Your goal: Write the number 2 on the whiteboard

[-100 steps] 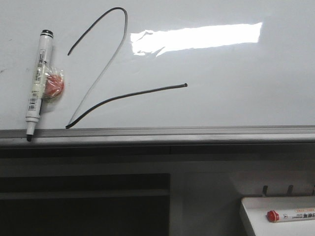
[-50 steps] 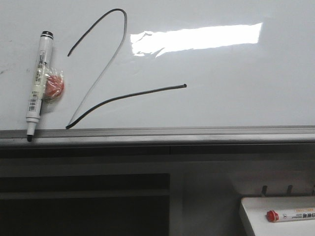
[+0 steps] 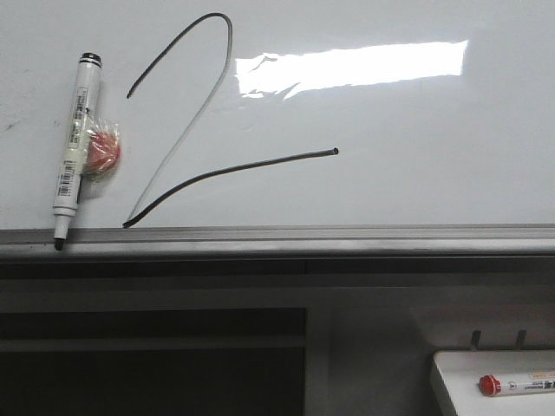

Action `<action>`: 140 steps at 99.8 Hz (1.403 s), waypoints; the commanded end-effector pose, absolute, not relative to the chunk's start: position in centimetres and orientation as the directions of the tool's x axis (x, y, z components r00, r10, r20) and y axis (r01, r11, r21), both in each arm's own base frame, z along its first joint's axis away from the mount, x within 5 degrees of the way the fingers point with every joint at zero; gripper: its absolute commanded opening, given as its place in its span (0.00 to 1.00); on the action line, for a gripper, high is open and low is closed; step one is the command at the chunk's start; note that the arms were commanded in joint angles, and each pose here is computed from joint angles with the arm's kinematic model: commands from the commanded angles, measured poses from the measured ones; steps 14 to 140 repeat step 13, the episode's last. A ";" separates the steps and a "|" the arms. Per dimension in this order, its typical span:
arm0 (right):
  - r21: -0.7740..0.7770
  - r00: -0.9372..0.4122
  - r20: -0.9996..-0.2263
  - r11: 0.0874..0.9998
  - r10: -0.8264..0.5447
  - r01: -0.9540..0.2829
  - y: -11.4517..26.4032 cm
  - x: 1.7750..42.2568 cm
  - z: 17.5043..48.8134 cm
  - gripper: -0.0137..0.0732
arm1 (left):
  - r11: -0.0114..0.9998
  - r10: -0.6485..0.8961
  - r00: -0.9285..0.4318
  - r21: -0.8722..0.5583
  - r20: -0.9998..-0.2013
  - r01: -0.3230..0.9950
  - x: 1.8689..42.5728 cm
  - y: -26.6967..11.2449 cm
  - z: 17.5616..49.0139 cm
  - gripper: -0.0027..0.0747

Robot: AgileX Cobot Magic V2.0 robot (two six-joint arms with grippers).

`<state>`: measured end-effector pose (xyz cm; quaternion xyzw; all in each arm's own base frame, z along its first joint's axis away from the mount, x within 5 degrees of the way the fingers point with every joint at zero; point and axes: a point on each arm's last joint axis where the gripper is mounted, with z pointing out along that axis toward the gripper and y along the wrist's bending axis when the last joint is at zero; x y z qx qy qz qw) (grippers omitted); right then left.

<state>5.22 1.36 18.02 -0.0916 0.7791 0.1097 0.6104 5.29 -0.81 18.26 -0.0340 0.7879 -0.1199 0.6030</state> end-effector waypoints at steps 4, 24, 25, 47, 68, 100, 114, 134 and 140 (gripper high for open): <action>0.050 -0.216 -0.976 0.960 -0.011 -0.276 1.3 5.2 17.5 0.08 | 0.965 -0.214 -0.208 -0.239 -0.955 0.106 5.3 -0.8 18.5 0.01; 0.050 -0.216 -0.976 0.960 -0.011 -0.276 1.3 5.2 17.5 0.08 | 0.965 -0.214 -0.208 -0.239 -0.955 0.106 5.3 -0.8 18.5 0.01; 0.050 -0.216 -0.976 0.960 -0.011 -0.276 1.3 5.2 17.5 0.08 | 0.965 -0.214 -0.208 -0.239 -0.955 0.106 5.3 -0.8 18.5 0.01; 0.050 -0.216 -0.976 0.960 -0.011 -0.276 1.3 5.2 17.5 0.08 | 0.965 -0.214 -0.208 -0.239 -0.955 0.106 5.3 -0.8 18.5 0.01; 0.050 -0.216 -0.976 0.960 -0.011 -0.276 1.3 5.2 17.5 0.08 | 0.965 -0.214 -0.208 -0.239 -0.955 0.106 5.3 -0.8 18.5 0.01; 0.050 -0.216 -0.976 0.960 -0.011 -0.276 1.3 5.2 17.5 0.08 | 0.965 -0.214 -0.208 -0.239 -0.955 0.106 5.3 -0.8 18.5 0.01; 0.050 -0.216 -0.976 0.960 -0.011 -0.276 1.3 5.2 17.5 0.08 | 0.965 -0.214 -0.208 -0.239 -0.955 0.106 5.3 -0.8 18.5 0.01; 0.050 -0.216 -0.976 0.960 -0.011 -0.276 1.3 5.2 17.5 0.08 | 0.965 -0.214 -0.208 -0.239 -0.955 0.106 5.3 -0.8 18.5 0.01; 0.050 -0.216 -0.976 0.960 -0.011 -0.276 1.3 5.2 17.5 0.08 | 0.965 -0.214 -0.208 -0.239 -0.955 0.106 5.3 -0.8 18.5 0.01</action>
